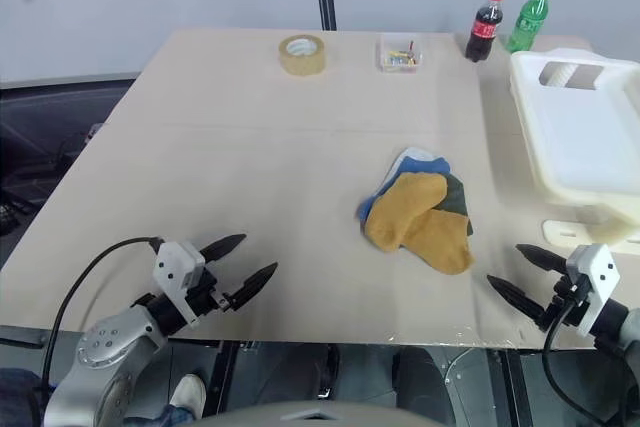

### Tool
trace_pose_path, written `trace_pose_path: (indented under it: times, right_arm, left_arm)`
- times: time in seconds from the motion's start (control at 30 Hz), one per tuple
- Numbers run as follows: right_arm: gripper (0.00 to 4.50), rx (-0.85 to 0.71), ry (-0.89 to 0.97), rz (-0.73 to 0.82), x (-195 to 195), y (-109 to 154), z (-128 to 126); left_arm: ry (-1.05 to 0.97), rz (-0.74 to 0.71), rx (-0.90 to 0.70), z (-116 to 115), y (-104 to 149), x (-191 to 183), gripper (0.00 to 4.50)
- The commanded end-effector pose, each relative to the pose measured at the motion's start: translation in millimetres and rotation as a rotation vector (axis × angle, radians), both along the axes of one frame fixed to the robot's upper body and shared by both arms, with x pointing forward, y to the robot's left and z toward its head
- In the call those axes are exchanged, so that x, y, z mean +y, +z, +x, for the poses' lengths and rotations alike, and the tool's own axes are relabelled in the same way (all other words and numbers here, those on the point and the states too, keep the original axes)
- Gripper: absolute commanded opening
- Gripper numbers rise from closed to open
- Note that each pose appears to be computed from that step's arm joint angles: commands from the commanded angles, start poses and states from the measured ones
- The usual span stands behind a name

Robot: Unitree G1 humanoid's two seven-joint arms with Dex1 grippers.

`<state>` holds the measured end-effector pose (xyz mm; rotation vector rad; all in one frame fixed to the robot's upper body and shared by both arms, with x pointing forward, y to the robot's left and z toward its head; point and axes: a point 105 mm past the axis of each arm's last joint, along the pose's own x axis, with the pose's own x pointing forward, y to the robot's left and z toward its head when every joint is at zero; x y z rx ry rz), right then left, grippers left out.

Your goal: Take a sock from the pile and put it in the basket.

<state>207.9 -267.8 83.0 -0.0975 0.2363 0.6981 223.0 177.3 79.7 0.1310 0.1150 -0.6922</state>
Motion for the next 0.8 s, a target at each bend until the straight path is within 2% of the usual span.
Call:
trace_pose_path:
  times: [0.03, 0.17, 0.33, 0.47, 0.67, 0.8]
  right_arm:
    - [4.42, -0.058, -0.012, -0.005, -3, 13, 2]
    - [4.42, -0.071, 0.006, 0.007, 4, 16, 4]
    - [4.42, -0.137, 0.042, 0.044, 21, 38, 7]
    - [4.42, -0.184, 0.069, 0.077, 38, 56, 7]
    - [4.42, -0.189, 0.077, 0.049, 48, 57, 6]
    - [4.42, -0.196, 0.104, 0.063, 62, 61, 8]
  left_arm:
    - [-0.083, -0.008, -0.041, 3, 10, -17, 4.5]
    - [-0.219, 0.011, -0.022, 13, 5, -52, 4.5]
    - [-0.401, 0.022, -0.063, 31, 13, -112, 4.5]
    - [-0.474, 0.031, -0.098, 42, 15, -143, 4.5]
    - [-0.5, 0.032, -0.113, 46, 15, -150, 4.5]
    - [-0.499, -0.026, -0.09, 41, 20, -135, 4.5]
